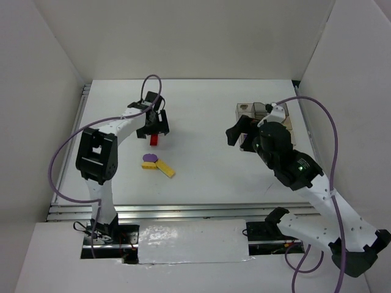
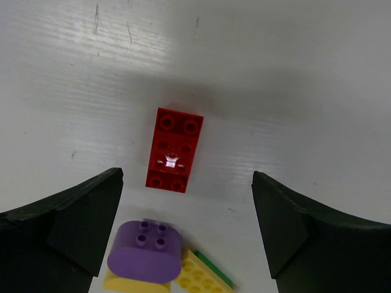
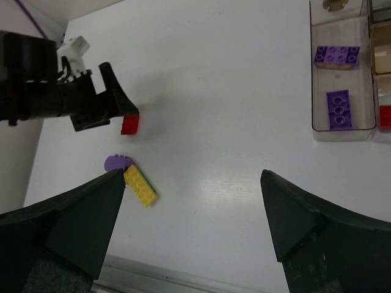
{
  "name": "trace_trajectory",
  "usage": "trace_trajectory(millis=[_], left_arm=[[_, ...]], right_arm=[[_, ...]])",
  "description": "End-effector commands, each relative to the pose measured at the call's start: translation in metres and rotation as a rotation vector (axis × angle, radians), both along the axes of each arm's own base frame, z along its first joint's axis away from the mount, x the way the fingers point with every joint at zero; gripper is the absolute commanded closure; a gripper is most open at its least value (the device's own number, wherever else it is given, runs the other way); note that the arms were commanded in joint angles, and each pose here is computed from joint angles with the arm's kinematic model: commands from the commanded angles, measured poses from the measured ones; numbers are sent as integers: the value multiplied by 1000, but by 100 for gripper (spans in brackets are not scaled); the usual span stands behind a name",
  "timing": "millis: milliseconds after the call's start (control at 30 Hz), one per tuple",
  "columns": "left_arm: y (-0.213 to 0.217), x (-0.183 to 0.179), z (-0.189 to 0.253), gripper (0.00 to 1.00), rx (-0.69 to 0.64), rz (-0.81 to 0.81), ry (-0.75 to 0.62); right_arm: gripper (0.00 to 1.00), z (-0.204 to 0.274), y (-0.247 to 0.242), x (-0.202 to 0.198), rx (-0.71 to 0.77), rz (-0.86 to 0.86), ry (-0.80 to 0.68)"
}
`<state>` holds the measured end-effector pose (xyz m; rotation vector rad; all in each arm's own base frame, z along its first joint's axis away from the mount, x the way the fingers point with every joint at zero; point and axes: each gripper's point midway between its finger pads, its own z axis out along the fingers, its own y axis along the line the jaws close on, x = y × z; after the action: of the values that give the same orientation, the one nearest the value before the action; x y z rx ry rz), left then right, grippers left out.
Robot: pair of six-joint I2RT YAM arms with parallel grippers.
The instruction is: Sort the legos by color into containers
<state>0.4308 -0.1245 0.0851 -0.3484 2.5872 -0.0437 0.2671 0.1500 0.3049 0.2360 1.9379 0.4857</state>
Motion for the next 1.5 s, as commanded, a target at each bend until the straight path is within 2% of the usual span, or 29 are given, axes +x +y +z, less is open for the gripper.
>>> trace_trajectory(millis=[0, 133, 233, 267, 300, 333, 400, 433, 533, 600, 667, 700, 767, 800, 967, 1067, 1100, 1167, 1267, 1300, 1467], left_arm=[[8, 5, -8, 0, 50, -2, 28], [15, -1, -44, 5, 88, 1, 122], [15, -8, -57, 11, 41, 2, 129], [14, -9, -59, 20, 31, -4, 130], [14, -11, -63, 24, 20, -7, 138], [16, -12, -69, 37, 22, -8, 153], [17, -15, -76, 54, 30, -12, 174], [18, -15, -79, 74, 34, -10, 184], [13, -15, -69, 100, 3, -19, 170], [5, -11, -53, 100, -41, -33, 126], [-16, -12, -15, 100, -159, -82, 34], [-23, -12, 19, 100, -211, -102, -46], [-50, -27, 45, 100, -356, -184, -87], [-57, -28, 83, 100, -410, -218, -193], [-88, -66, 151, 100, -658, -272, -336], [-111, -94, 202, 100, -855, -420, -484], [-123, -115, 217, 100, -921, -540, -490], [-140, -143, 252, 100, -980, -800, -612], [-148, -185, 263, 100, -1010, -1056, -675], [-152, -202, 270, 100, -1017, -1152, -721], [-157, -251, 282, 100, -1019, -1334, -815]], right_arm=[[0, -20, 0, -22, -35, 80, 45], [1, -20, 5, -32, -18, 146, 30], [0, -22, 7, -31, -28, 156, 45], [0, -22, 9, -31, -26, 159, 44], [1, -21, 9, -31, -23, 160, 42], [1, -22, 10, -30, -19, 162, 43], [0, -20, 12, -30, -9, 166, 37], [0, -21, 13, -30, -7, 167, 37], [0, -23, 16, -28, 11, 166, 39], [0, -21, 20, -24, 41, 169, 16], [0, -18, 28, -23, 101, 191, -20], [0, -23, 33, -29, 133, 224, -26], [0, -9, 46, -31, 213, 287, -95], [0, -13, 52, -36, 239, 327, -94], [0, 8, 71, -44, 405, 422, -202], [0, 15, 86, -53, 431, 530, -248], [0, 22, 90, -52, 411, 554, -260], [0, 36, 92, -58, 415, 594, -276], [0, 60, 92, -64, 442, 621, -329], [0, 68, 99, -76, 435, 712, -352], [3, 83, 123, -100, 462, 943, -386]])
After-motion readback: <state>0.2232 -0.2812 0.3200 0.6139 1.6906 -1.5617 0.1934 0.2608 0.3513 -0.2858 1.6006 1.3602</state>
